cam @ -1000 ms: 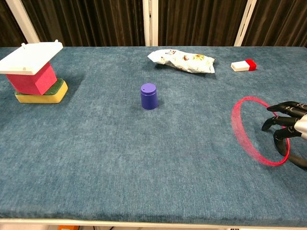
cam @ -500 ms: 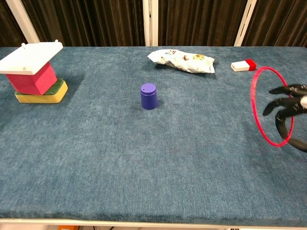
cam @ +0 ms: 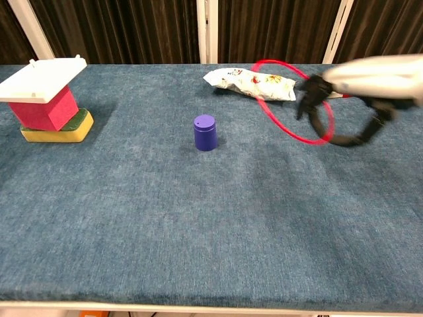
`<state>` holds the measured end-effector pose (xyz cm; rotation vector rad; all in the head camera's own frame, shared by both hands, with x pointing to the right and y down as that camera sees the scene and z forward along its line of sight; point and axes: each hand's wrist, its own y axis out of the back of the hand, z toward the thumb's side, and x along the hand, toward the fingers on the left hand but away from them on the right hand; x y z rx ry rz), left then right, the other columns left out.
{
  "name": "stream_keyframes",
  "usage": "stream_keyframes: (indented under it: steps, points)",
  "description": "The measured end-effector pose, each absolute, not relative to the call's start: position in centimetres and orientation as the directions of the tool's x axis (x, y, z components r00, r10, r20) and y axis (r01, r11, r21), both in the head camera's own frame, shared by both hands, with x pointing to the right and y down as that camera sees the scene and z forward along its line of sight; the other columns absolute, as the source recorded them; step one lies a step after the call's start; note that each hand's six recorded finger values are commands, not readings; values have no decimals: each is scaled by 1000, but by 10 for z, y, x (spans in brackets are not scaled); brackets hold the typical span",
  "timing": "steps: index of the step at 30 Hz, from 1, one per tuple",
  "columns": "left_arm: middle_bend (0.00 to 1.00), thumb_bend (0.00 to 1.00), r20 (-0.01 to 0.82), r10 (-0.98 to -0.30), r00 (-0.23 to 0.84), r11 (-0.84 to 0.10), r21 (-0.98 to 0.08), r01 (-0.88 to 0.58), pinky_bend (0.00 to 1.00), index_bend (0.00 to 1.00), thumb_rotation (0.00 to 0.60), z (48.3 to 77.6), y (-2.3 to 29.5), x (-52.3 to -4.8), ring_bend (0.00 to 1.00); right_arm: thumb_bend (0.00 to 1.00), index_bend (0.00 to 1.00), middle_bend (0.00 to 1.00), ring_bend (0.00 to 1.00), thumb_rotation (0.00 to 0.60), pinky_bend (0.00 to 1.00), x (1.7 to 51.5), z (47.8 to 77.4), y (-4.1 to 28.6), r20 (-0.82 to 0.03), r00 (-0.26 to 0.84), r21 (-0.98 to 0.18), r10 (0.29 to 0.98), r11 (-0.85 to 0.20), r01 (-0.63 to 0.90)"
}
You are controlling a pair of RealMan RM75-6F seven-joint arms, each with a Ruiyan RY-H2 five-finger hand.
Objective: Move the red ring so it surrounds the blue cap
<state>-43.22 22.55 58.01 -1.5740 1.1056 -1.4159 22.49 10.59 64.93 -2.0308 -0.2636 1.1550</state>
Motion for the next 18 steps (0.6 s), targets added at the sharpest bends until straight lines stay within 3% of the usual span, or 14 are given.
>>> stream_keyframes:
  steps: [9, 12, 18]
  points:
    - [88, 0, 369, -930, 9, -367, -922, -126, 0, 162, 600, 581, 227, -436, 0, 355, 626, 238, 0, 600, 0, 156, 667, 82, -656, 602, -678, 456, -706, -204]
    - [88, 0, 369, -929, 6, -367, -921, -129, 0, 162, 600, 582, 227, -437, 0, 337, 582, 223, 0, 600, 0, 142, 674, 81, -666, 601, -667, 442, -714, -215]
    - [88, 0, 372, -928, -4, -368, -920, -136, 0, 162, 600, 583, 230, -442, 0, 56, 290, 167, 0, 600, 0, 134, 683, 86, -680, 585, -664, 442, -709, -236]
